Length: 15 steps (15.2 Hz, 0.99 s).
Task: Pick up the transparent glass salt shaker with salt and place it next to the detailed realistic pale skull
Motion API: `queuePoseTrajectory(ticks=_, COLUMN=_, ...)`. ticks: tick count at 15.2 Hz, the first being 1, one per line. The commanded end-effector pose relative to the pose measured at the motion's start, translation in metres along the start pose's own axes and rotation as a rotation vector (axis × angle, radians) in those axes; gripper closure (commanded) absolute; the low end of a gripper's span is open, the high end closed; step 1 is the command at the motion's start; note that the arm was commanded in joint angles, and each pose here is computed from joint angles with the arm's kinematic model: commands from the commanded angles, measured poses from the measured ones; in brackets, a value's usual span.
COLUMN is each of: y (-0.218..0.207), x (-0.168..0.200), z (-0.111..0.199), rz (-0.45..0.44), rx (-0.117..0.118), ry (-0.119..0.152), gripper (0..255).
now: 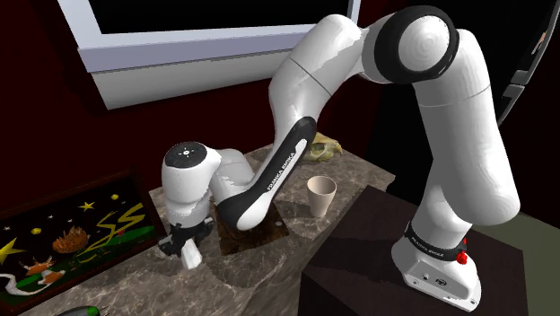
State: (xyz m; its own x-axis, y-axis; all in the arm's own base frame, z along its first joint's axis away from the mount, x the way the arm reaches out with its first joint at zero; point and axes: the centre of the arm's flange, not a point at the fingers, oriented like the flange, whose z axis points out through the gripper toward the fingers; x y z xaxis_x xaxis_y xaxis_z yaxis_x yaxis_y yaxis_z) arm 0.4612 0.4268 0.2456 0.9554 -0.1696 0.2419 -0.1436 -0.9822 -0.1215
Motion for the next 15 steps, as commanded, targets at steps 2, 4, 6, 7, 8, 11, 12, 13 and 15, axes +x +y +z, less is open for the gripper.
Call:
queuePoseTrajectory(ticks=2, y=-0.001, x=0.003, z=-0.015, rz=0.000, rx=0.000, ry=0.000, gripper=255)
queuePoseTrajectory(ticks=4, y=-0.003, x=0.006, z=-0.025, rz=0.000, rx=0.000, ry=0.000, gripper=255)
queuePoseTrajectory(ticks=6, y=-0.004, x=0.008, z=-0.035, rz=0.000, rx=0.000, ry=0.000, gripper=255)
queuePoseTrajectory(ticks=7, y=-0.005, x=0.010, z=-0.040, rz=0.000, rx=0.000, ry=0.000, gripper=255)
queuePoseTrajectory(ticks=8, y=-0.005, x=0.011, z=-0.045, rz=0.000, rx=0.000, ry=0.000, gripper=255)
queuePoseTrajectory(ticks=11, y=-0.007, x=0.015, z=-0.060, rz=0.000, rx=0.000, ry=0.000, gripper=255)
queuePoseTrajectory(ticks=12, y=-0.008, x=0.016, z=-0.065, rz=0.000, rx=0.000, ry=0.000, gripper=255)
queuePoseTrajectory(ticks=13, y=-0.008, x=0.017, z=-0.071, rz=0.000, rx=0.000, ry=0.000, gripper=255)
queuePoseTrajectory(ticks=15, y=-0.010, x=0.020, z=-0.081, rz=0.000, rx=0.000, ry=0.000, gripper=255)
